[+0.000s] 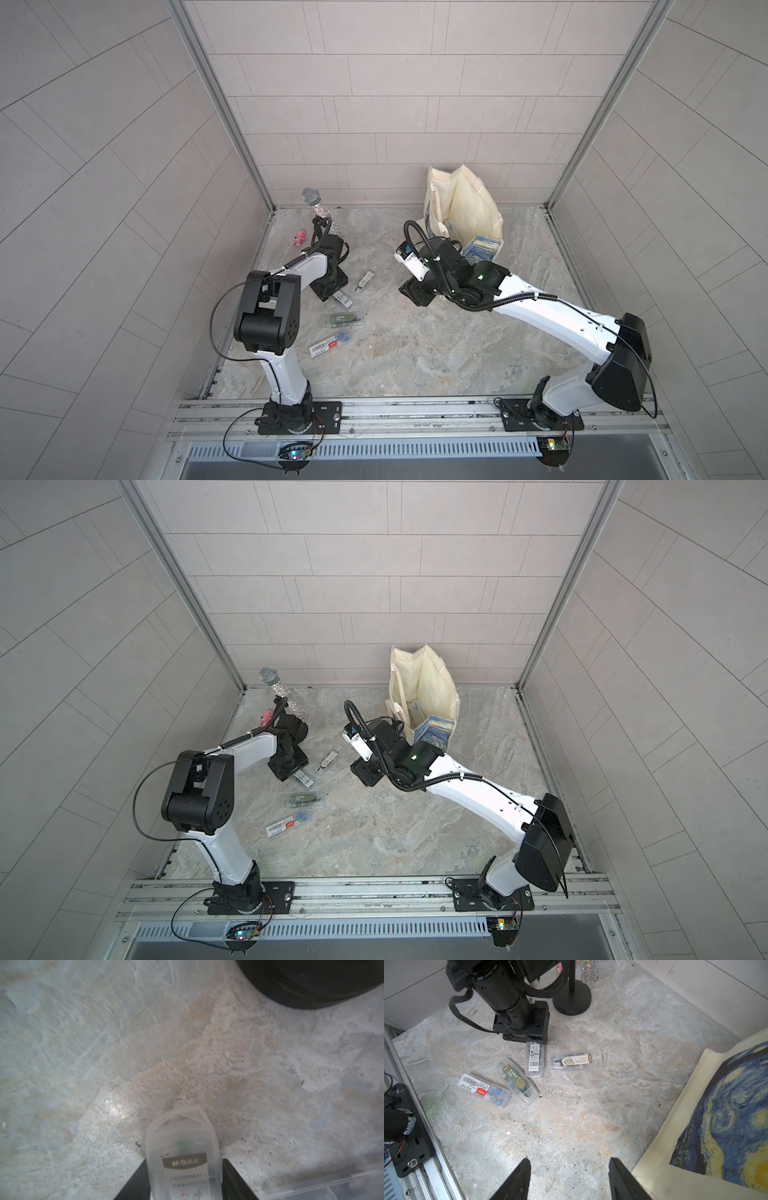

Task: Put the compass set into the canvas bag
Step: Pick up the compass set at the center of the board.

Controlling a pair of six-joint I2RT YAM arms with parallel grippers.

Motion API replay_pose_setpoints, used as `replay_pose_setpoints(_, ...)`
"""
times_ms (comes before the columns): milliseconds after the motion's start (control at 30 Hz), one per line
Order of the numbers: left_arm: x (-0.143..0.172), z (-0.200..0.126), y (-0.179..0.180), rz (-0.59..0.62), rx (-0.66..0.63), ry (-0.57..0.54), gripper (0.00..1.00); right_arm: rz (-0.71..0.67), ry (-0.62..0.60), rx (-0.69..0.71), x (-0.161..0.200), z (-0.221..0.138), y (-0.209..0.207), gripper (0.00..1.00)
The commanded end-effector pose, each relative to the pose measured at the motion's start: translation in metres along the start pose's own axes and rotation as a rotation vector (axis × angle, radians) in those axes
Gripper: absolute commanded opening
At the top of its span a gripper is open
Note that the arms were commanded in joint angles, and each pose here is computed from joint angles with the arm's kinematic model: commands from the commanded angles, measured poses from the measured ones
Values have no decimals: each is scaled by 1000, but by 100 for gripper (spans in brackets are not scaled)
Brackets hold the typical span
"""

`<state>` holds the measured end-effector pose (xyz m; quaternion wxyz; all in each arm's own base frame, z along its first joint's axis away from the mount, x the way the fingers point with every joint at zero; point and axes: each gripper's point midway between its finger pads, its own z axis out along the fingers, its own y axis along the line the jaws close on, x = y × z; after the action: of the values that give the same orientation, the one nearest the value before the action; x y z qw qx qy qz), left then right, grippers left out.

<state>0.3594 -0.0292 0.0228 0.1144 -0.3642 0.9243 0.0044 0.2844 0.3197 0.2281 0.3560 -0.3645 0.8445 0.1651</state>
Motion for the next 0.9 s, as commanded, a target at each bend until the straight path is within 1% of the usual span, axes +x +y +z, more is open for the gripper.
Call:
replay_pose_setpoints(0,2,-7,1,-19,17,-2,57,-19,-11,-8,-6,-4,3,62)
replay_pose_setpoints(67,3,-8,0,-25,22,4,62,-19,-11,-6,-6,-4,3,62)
replay_pose_setpoints(100,5,-7,-1,-25,24,8,63,-18,-10,-6,-6,-4,3,62)
replay_pose_setpoints(233,10,-7,-2,-16,21,9,61,-27,-20,0,-8,-5,2,62)
replay_pose_setpoints(300,13,-7,-1,-15,18,7,59,-29,-21,4,-9,-5,1,62)
replay_pose_setpoints(533,13,-9,-5,-19,60,4,42,-24,-18,-15,-7,-3,4,61)
replay_pose_setpoints(700,12,-17,-18,-28,151,-12,35,-25,-9,-9,-6,-1,3,61)
replay_pose_setpoints(867,10,-31,-26,-43,218,-15,33,-17,-2,-14,-4,6,4,61)
